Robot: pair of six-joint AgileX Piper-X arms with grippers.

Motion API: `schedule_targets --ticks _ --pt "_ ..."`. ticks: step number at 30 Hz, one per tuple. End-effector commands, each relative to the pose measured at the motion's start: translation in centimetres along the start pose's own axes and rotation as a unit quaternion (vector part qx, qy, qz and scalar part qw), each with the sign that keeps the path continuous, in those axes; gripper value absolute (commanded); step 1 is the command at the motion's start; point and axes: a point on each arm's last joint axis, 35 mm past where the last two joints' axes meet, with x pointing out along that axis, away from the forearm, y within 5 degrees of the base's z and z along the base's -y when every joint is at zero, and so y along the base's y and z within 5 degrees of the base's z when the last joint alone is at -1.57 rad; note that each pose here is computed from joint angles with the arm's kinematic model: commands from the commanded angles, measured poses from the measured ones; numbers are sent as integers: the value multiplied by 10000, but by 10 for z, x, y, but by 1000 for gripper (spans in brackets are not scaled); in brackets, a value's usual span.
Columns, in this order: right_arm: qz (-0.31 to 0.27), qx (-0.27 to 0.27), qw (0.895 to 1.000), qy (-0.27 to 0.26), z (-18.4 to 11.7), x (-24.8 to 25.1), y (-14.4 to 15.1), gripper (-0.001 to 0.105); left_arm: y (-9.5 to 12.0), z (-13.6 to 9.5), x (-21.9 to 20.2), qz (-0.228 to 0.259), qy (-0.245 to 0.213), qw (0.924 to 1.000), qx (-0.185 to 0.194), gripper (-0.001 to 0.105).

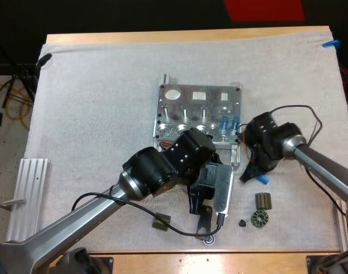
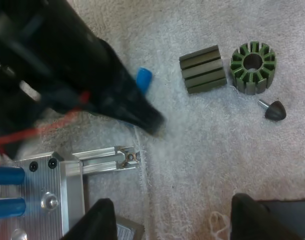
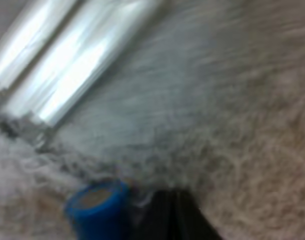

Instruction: Load cells from right to left

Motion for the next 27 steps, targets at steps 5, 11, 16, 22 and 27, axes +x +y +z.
schedule_targets --ticks 5,11,16,22,27 --pt "277 -327 9991 29 11 -1 26 0 -1 2 -6 8 -88 10000 -31 50" --pt "420 -88 9990 136 8 -7 32 0 -1 2 -6 8 -88 10000 -31 50" --pt "248 -94 9995 -165 6 -38 32 0 -1 1 -7 14 -86 10000 -41 50" --pt "-35 -49 9973 -739 -9 -90 39 0 2 -1 -7 54 -70 9999 -88 50" --pt "-481 86 9946 -920 -28 -126 46 0 3 0 -7 75 -101 9999 -78 50"
